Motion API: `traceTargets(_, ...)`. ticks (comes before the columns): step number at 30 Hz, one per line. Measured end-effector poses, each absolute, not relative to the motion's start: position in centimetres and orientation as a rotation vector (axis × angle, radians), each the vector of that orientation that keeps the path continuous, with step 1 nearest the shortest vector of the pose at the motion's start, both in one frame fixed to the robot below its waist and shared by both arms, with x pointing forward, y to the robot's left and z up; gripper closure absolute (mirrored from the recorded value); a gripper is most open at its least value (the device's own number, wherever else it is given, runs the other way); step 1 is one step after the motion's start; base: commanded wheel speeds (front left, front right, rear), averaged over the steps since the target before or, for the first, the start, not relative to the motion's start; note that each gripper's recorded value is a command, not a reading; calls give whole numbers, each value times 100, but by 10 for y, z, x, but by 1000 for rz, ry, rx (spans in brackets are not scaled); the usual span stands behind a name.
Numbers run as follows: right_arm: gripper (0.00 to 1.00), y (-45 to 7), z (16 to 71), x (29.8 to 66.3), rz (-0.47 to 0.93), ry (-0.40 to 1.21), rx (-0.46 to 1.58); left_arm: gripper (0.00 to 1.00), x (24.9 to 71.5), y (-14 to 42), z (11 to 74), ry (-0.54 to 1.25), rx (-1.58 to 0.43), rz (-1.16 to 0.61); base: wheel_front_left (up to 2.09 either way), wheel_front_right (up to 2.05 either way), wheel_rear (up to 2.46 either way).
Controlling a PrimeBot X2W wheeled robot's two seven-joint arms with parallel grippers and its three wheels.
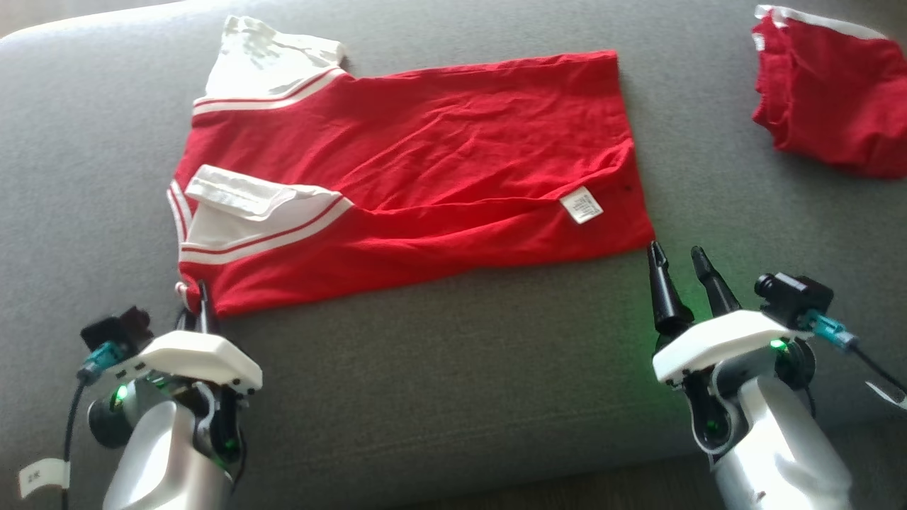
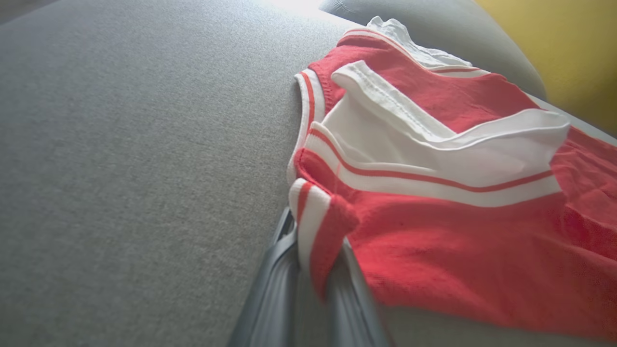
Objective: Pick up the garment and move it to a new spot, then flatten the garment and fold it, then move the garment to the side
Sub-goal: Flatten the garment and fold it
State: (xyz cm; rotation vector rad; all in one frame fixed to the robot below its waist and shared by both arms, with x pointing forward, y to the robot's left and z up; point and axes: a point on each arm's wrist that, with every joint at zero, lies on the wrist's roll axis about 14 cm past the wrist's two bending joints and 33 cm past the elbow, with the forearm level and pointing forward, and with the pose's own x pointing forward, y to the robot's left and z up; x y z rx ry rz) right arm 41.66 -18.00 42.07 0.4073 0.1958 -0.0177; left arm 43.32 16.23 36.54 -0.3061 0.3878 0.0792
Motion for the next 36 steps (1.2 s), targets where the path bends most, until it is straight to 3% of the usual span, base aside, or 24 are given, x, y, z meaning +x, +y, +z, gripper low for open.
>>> traceTargets(7, 0, -171, 393, 432, -99, 297, 653, 100, 423, 167, 379, 336, -299, 72, 0, 0, 0)
traceTargets(20, 1, -142, 388, 464, -81, 353, 775, 100, 420, 168, 379, 326, -298, 73, 0, 0, 0)
traceTargets(22, 60, -142, 389, 467, -80, 354, 776, 100, 420, 167, 379, 327, -295, 71, 0, 0, 0)
traceTargets(23, 100, -142, 390, 468, -81, 353, 776, 100, 420, 167, 378, 327, -293, 69, 0, 0, 0)
traceTargets(36, 100, -164, 400, 449, -134, 301, 782, 100, 420, 167, 400, 267, -276, 59, 0, 0, 0)
